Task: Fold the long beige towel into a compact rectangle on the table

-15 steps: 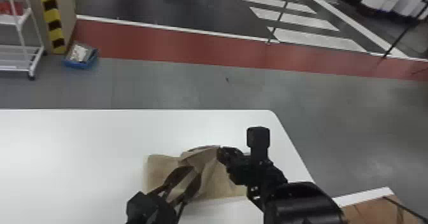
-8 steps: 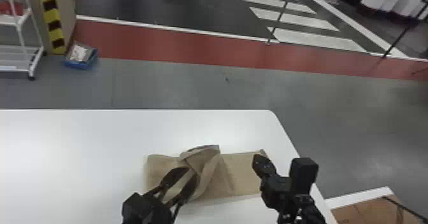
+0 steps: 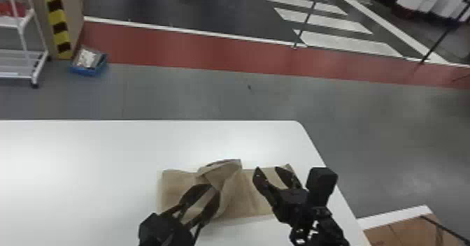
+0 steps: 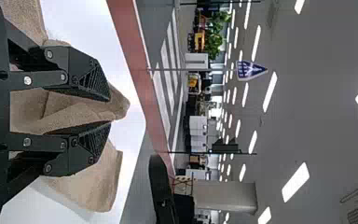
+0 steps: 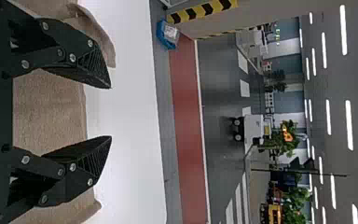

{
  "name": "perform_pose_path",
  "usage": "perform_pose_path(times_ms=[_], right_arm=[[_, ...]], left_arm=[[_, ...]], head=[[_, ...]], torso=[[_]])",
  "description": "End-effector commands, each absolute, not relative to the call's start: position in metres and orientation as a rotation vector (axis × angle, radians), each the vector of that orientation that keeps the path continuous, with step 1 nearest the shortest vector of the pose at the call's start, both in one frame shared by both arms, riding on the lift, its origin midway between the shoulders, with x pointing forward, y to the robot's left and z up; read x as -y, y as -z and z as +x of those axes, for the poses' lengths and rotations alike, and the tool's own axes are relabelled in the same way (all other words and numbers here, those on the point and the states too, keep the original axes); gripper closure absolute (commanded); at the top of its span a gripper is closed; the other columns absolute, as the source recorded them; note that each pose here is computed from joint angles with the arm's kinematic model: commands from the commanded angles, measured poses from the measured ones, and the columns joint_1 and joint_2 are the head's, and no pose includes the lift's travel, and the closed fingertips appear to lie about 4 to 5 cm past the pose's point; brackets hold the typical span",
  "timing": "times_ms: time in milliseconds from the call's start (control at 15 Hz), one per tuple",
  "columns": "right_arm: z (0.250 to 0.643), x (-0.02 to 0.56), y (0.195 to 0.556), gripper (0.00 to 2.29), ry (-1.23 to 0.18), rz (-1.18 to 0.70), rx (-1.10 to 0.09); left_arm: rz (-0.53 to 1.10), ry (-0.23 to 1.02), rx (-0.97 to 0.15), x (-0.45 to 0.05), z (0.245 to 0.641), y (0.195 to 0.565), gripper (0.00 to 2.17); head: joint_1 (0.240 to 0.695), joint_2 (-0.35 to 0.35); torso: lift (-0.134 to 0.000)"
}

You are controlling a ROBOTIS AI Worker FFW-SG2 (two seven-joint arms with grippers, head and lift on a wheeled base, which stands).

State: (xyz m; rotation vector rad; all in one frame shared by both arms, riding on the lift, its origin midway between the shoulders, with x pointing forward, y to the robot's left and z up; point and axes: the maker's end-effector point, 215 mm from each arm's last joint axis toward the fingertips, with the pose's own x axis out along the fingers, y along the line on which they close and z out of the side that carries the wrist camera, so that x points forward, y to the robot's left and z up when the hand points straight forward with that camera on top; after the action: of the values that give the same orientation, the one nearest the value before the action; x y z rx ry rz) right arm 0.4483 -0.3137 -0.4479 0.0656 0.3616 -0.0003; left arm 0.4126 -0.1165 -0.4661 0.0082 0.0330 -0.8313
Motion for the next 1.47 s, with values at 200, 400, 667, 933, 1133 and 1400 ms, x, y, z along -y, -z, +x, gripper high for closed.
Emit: perform_pose_path(times_ms=[200, 400, 667, 933, 1133, 1400], right_arm=[[0.476, 0.272, 0.478, 0.43, -0.06, -0.01, -0.447], [0.491, 0.274, 0.483, 0.43, -0.057, -0.042, -0.474], [0.497, 0.284, 0.494, 0.94, -0.051, -0.059, -0.525], [0.482, 0.278, 0.491, 1.29, -0.085, -0.042, -0.487], [0.467, 0.293, 0.482, 1.3, -0.06, -0.037, -0.438], [0.445, 0.32, 0.473, 1.3, -0.007, -0.012, -0.4]], left_arm=[[0.004, 0.827, -0.026, 0.111, 0.409, 0.467, 0.84], [0.003, 0.828, -0.026, 0.112, 0.408, 0.467, 0.84], [0.003, 0.828, -0.026, 0.112, 0.408, 0.467, 0.84], [0.005, 0.829, -0.026, 0.112, 0.41, 0.467, 0.84], [0.012, 0.828, -0.041, 0.11, 0.41, 0.475, 0.84], [0.009, 0.826, -0.031, 0.108, 0.412, 0.473, 0.84]], head=[[0.695, -0.35], [0.695, -0.35], [0.695, -0.35], [0.695, -0.35], [0.695, -0.35], [0.695, -0.35]], torso=[[0.0], [0.0], [0.0], [0.0], [0.0], [0.0]])
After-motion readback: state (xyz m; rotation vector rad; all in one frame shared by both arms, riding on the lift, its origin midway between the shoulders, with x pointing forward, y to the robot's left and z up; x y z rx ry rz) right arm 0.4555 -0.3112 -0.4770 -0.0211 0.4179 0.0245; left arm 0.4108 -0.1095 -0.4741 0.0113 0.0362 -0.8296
